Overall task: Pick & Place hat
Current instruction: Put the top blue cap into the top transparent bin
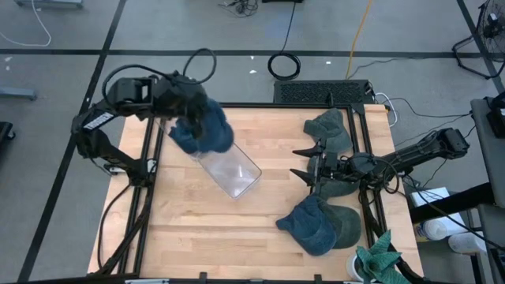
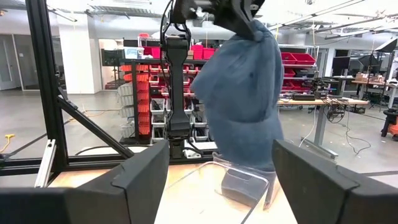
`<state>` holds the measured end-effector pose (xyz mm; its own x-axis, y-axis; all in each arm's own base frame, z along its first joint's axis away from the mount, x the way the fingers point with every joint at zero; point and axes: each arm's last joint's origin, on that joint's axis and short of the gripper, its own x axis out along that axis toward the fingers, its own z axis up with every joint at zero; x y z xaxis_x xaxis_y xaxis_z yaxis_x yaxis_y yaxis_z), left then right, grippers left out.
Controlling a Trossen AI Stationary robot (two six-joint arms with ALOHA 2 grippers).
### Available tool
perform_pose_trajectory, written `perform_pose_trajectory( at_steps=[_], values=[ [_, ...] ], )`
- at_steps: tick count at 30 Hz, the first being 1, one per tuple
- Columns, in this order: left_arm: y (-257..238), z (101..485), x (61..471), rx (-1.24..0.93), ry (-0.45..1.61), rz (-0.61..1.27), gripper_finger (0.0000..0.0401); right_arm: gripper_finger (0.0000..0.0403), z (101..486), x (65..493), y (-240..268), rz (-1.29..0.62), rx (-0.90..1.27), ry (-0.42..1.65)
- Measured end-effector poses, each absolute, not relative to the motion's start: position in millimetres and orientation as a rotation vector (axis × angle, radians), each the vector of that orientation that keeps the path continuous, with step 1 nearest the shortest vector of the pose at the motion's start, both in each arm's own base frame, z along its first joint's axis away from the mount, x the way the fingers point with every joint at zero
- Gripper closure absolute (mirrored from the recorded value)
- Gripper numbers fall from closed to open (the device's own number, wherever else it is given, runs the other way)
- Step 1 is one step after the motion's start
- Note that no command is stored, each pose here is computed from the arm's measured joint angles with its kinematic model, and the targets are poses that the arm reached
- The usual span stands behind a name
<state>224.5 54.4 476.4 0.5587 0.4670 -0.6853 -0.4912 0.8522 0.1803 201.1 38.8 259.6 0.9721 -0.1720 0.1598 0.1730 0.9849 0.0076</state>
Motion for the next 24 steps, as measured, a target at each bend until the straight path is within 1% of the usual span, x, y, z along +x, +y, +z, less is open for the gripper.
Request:
perform_pose_trajectory(
  at_steps=[3,6,8,10,12,15,20,21,24],
  values=[
    [59.5,473.1,215.8,0.061,0.882,0.699,0.0398,0.0136,259.6,201.1,38.8,-0.174,-0.006,-0.161],
    [63.9,470.0,207.2,0.165,0.979,0.787,0.0398,0.0138,259.6,201.1,38.8,-0.174,-0.006,-0.16],
    [66.6,467.7,204.5,0.225,1.028,0.82,0.0398,0.0138,259.6,201.1,38.8,-0.174,-0.006,-0.16],
    [68.7,466.0,204.8,0.288,1.066,0.81,0.0398,0.0138,259.6,201.1,38.8,-0.174,-0.006,-0.16],
    [69.5,465.5,205.2,0.39,1.119,0.751,0.0398,0.0138,259.6,201.1,38.8,-0.174,-0.006,-0.16],
    [68.3,465.5,205.5,0.622,1.224,0.592,0.0398,0.0138,259.6,201.1,38.8,-0.174,-0.006,-0.16],
    [64.1,464.6,207.4,1.046,1.35,0.2,0.0388,0.0138,259.6,201.1,38.8,-0.174,-0.006,-0.16],
    [64.1,464.4,207.5,1.076,1.355,0.163,0.0385,0.0138,259.5,201.1,38.8,-0.174,-0.007,-0.159],
    [68.2,462.7,209.2,1.082,1.376,0.155,0.0387,0.0138,259.0,201.2,38.9,-0.174,-0.008,-0.154]
  ],
)
